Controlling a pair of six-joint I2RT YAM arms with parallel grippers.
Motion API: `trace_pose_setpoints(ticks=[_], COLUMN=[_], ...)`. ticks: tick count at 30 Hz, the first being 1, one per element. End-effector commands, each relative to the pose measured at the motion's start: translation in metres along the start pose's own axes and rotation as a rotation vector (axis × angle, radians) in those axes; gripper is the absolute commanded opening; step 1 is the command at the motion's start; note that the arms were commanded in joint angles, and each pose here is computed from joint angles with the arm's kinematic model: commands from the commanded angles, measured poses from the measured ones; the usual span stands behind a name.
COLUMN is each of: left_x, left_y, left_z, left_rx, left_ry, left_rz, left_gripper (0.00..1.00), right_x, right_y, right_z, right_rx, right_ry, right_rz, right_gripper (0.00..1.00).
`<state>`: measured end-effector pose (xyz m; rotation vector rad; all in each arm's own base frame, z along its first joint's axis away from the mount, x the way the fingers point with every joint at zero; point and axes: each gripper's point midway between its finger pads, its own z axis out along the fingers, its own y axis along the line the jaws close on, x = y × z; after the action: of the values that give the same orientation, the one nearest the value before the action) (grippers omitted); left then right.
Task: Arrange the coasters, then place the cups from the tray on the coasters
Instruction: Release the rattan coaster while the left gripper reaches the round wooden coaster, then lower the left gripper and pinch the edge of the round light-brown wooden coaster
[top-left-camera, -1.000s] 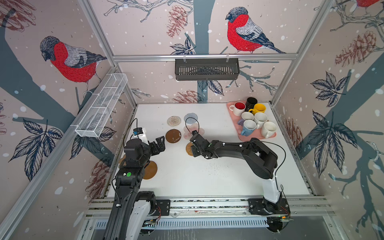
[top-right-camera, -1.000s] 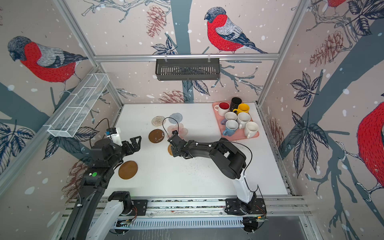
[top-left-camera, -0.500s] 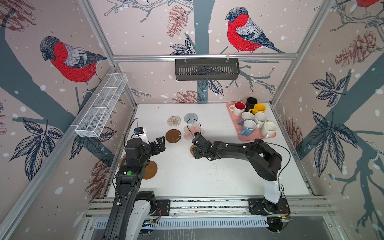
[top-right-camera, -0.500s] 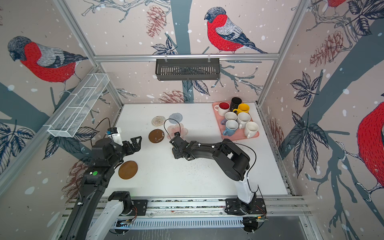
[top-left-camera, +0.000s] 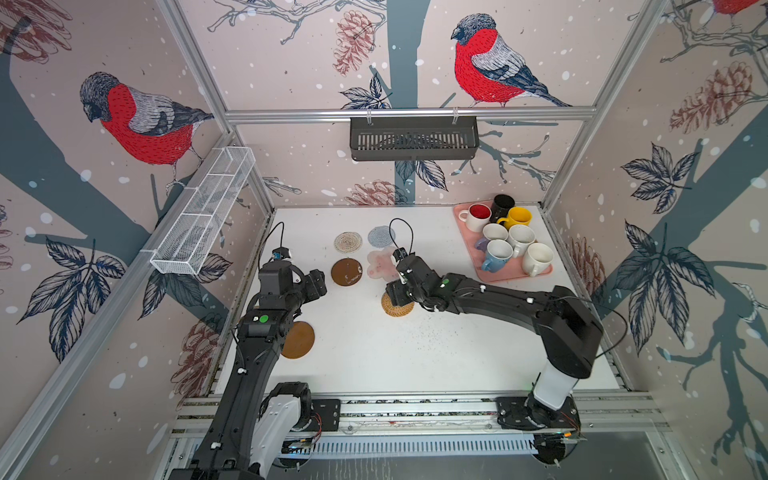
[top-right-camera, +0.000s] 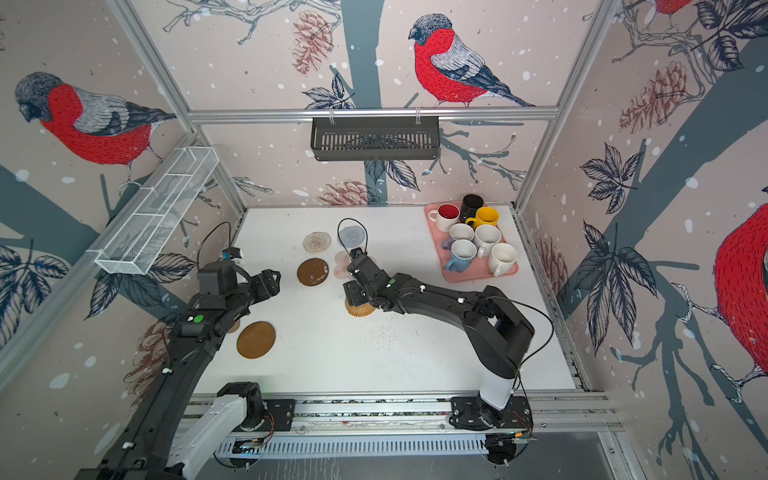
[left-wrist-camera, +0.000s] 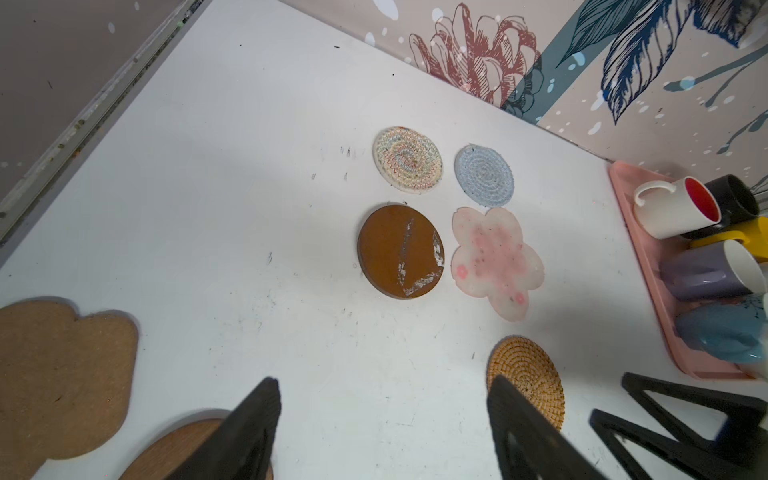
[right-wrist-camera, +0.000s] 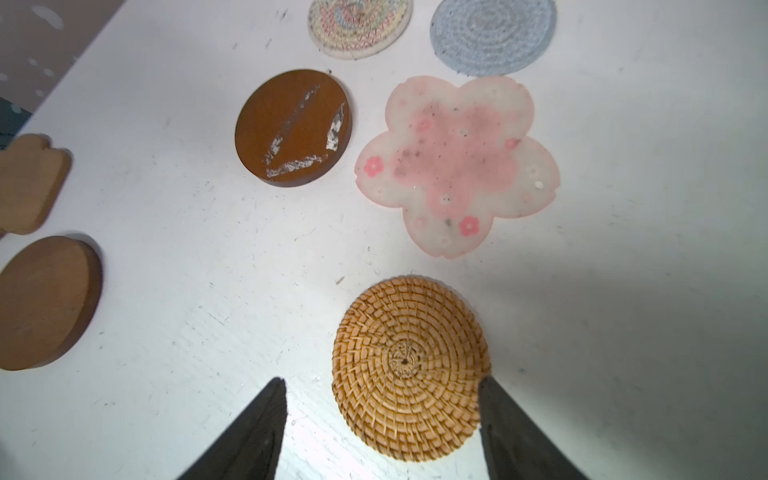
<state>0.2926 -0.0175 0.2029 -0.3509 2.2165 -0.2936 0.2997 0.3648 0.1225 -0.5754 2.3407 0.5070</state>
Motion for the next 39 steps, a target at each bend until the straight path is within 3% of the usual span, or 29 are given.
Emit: trace_pose_setpoints(ticks=[1,4,9,13,19,23,26,30,39], left_x=[0.001,-0.006,-0.011,-0.014,0.000,0.021,0.040,0.069,0.114], left_y=[0.008,0.010,0.024,0.028,0.033,0.064,0.096,0.117,0.123], left_z=[0.003,0.002,0.003,0.003,0.017,0.030,0.033,0.039,0.048], left_rx=[-0.060,-0.092,-0.207,-0.248,-0.257,-0.341,-0.487,-0.569,-0.578], left_ry=[0.047,0.063,0.138,0.195,0.281,0.290,0.288,0.289,0.319], left_rz=[-0.002,0.011,0.050,0.019,-0.055,-0.159,-0.220,-0.338,-0.517], left_gripper=[0.67,0.57,0.45,0.44,0.71,0.84,0.95,0.96,0.94], right_x=[0.006,0.024,0.044,0.047,0.047,0.039,0.037,0.039,0.039], right_y=[-0.006,-0.010,-0.022,-0.031,-0.039,-0.041,-0.042,-0.050,-0.057], right_z=[-0.008,-0.006,-0.017,-0.040,-0.073,-0.098,-0.111,-0.118,-0.124], right_rx=[-0.073,-0.116,-0.122,-0.145,-0.207,-0.254,-0.282,-0.289,-0.335], right_ry=[-0.009,0.014,-0.002,-0.068,-0.184,-0.267,-0.304,-0.323,-0.334], right_rz=[0.056,0.088,0.123,0.171,0.228,0.245,0.248,0.283,0.339], right_gripper=[0.67,0.56,0.56,0.60,0.68,0.72,0.73,0.74,0.74])
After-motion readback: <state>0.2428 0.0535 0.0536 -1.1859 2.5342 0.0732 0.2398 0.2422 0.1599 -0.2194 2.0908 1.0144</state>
